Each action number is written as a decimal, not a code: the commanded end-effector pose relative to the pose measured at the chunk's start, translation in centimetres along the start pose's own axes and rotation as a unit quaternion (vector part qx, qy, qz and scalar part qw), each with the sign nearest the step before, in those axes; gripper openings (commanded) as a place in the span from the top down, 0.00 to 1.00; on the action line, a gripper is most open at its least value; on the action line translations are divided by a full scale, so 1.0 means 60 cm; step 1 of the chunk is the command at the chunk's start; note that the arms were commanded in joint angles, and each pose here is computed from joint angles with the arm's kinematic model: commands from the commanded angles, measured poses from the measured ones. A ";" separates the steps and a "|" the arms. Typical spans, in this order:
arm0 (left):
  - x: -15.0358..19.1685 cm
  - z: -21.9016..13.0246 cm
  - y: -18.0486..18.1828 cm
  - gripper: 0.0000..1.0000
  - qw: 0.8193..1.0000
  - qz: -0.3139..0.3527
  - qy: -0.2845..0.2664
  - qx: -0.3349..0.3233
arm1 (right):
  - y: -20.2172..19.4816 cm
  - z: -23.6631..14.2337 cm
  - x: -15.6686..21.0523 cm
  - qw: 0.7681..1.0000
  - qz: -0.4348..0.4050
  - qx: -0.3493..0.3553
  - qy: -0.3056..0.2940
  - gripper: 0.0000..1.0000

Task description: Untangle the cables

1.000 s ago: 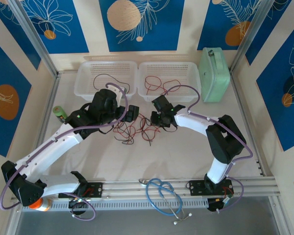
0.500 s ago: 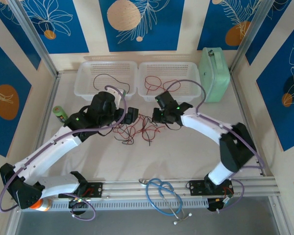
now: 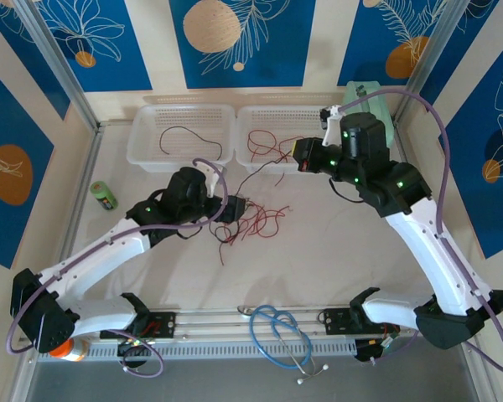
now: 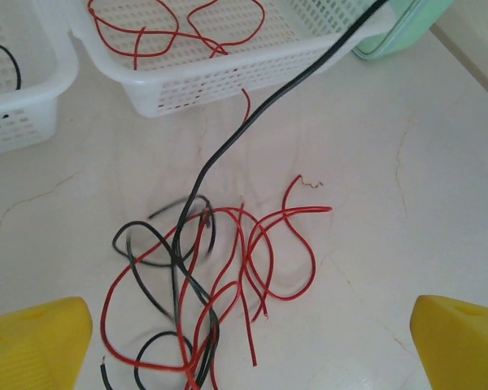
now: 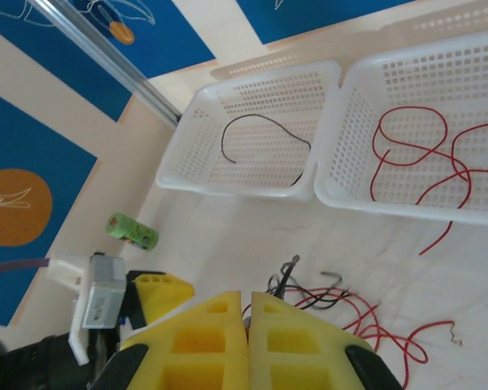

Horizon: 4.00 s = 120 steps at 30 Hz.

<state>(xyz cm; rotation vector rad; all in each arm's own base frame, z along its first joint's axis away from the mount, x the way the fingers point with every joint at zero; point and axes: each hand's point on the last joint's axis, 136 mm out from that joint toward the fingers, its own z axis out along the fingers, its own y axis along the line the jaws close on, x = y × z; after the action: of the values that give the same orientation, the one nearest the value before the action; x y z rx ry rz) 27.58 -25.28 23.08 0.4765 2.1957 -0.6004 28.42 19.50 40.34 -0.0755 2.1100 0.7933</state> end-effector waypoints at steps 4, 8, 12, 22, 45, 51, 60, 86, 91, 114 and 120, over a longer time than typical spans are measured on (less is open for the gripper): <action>-0.012 0.014 -0.028 0.01 0.999 0.009 -0.017 0.033 | 0.029 -0.032 -0.005 0.999 -0.010 -0.042 0.022 1.00; -0.014 0.033 -0.032 0.02 0.999 0.012 -0.020 0.036 | 0.045 -0.043 -0.014 0.998 -0.007 -0.062 0.020 1.00; -0.012 0.065 -0.029 0.02 0.999 0.018 -0.026 0.030 | 0.062 -0.058 -0.027 0.997 -0.008 -0.079 0.013 1.00; -0.012 0.178 -0.029 0.05 0.998 0.041 -0.048 0.014 | 0.092 -0.095 -0.053 0.995 -0.013 -0.101 -0.006 1.00; 0.148 0.198 0.087 0.43 0.990 0.035 0.019 -0.137 | 0.144 -0.292 -0.205 0.971 -0.085 -0.090 -0.203 1.00; 0.185 0.177 0.122 0.46 0.983 0.032 0.031 -0.176 | 0.140 -0.342 -0.230 0.959 -0.094 -0.069 -0.257 1.00; 0.219 0.158 0.174 1.00 0.967 0.009 0.052 -0.250 | 0.112 -0.435 -0.249 0.933 -0.108 -0.004 -0.343 1.00; 0.202 0.161 0.189 0.78 0.968 -0.029 0.081 -0.235 | 0.041 -0.557 -0.239 0.892 -0.161 0.031 -0.421 1.00; 0.116 0.144 0.111 0.22 0.990 0.001 0.047 -0.134 | 0.060 -0.509 -0.231 0.899 -0.187 0.035 -0.395 1.00; -0.041 0.094 -0.159 0.00 0.953 0.190 -0.027 0.236 | 0.105 -0.432 -0.180 0.924 -0.200 -0.023 -0.326 1.00; -0.053 0.106 -0.240 0.00 0.909 0.177 -0.024 0.376 | 0.116 -0.427 -0.177 0.926 -0.208 -0.033 -0.313 1.00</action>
<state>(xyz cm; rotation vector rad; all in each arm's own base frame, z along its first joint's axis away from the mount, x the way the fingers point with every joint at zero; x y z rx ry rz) 28.10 -38.95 22.43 1.1113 1.8695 -1.0119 15.09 8.06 62.47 -0.2566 1.3938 0.4959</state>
